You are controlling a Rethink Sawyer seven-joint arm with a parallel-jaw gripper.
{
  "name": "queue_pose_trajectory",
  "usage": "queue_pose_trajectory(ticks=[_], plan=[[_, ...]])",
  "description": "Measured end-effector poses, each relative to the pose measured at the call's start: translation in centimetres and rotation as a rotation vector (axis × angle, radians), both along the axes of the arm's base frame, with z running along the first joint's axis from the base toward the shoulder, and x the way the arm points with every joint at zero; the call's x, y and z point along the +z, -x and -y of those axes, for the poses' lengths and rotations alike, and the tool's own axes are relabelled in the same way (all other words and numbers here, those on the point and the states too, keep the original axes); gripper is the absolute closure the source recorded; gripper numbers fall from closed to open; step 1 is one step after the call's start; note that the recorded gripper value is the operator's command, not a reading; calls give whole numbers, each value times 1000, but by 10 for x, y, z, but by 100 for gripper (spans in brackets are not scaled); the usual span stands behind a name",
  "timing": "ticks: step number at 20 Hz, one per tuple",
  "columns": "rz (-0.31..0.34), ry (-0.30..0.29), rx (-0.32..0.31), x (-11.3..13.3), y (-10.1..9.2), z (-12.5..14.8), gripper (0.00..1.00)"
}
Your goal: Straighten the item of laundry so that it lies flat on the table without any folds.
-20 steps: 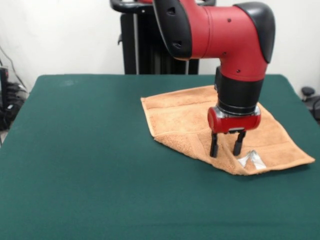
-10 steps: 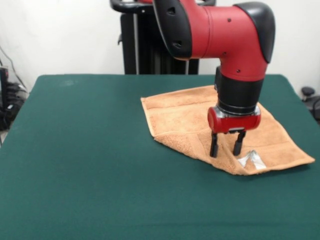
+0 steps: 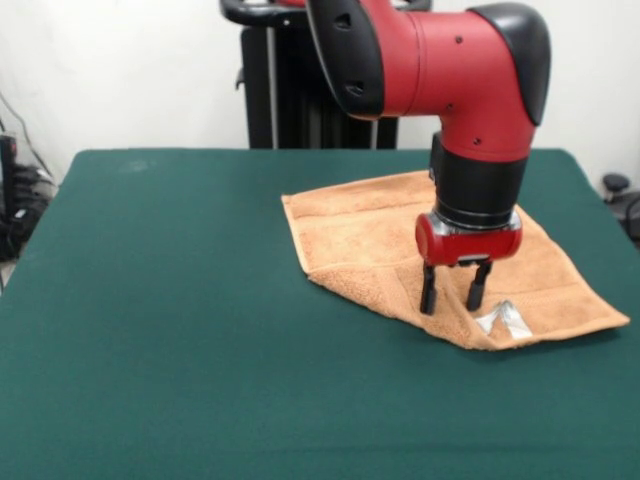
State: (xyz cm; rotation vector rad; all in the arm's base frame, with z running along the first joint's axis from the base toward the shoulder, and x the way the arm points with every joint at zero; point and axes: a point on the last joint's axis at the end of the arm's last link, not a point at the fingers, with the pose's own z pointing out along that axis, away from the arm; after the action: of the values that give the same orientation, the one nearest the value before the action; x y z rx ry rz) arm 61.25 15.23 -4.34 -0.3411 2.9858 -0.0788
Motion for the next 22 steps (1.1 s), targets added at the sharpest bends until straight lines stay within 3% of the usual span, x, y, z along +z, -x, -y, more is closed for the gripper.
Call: queue_pose_trajectory(ticks=[22], plan=[[-3,-13,-27,2,-2,-2,0]])
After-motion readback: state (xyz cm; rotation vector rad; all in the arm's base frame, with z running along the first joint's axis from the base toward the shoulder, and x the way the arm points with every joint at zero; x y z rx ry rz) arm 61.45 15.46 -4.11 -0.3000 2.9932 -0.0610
